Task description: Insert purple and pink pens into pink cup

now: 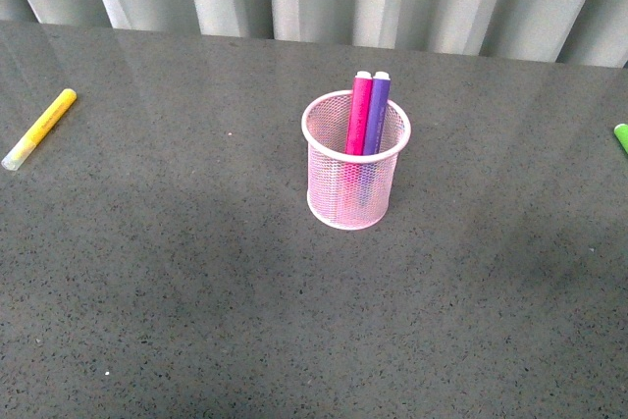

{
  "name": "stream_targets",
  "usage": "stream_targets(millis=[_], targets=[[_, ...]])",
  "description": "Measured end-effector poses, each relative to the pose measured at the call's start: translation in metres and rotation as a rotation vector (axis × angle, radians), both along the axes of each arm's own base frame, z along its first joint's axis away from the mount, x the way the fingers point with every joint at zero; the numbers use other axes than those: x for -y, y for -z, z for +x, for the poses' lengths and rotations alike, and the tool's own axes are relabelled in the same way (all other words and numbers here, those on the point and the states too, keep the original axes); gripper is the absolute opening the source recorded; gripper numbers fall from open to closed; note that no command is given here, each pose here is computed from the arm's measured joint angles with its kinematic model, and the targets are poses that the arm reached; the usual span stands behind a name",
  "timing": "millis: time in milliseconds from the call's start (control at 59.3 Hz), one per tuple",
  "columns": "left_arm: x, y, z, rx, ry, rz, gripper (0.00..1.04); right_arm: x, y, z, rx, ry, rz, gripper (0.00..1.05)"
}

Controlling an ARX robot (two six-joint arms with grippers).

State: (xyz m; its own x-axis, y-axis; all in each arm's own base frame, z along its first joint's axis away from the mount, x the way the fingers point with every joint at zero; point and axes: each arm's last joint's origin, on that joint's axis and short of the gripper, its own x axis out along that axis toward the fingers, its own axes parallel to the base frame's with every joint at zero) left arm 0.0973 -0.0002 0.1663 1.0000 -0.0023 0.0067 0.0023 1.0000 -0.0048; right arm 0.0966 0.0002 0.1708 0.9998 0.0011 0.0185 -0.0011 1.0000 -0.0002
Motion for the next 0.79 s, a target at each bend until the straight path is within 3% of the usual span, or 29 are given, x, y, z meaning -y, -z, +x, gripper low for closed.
stream_targets(millis=[169,793], targets=[[0.0000,0.0000,0.0000,0.000,0.000,0.000,0.98,0.0000,0.0000,0.0000,0.000,0.000,0.001,0.99],[0.0000,0.0000,0.0000,0.000,0.000,0.000,0.98,0.0000,0.0000,0.0000,0.000,0.000,0.001,0.98]])
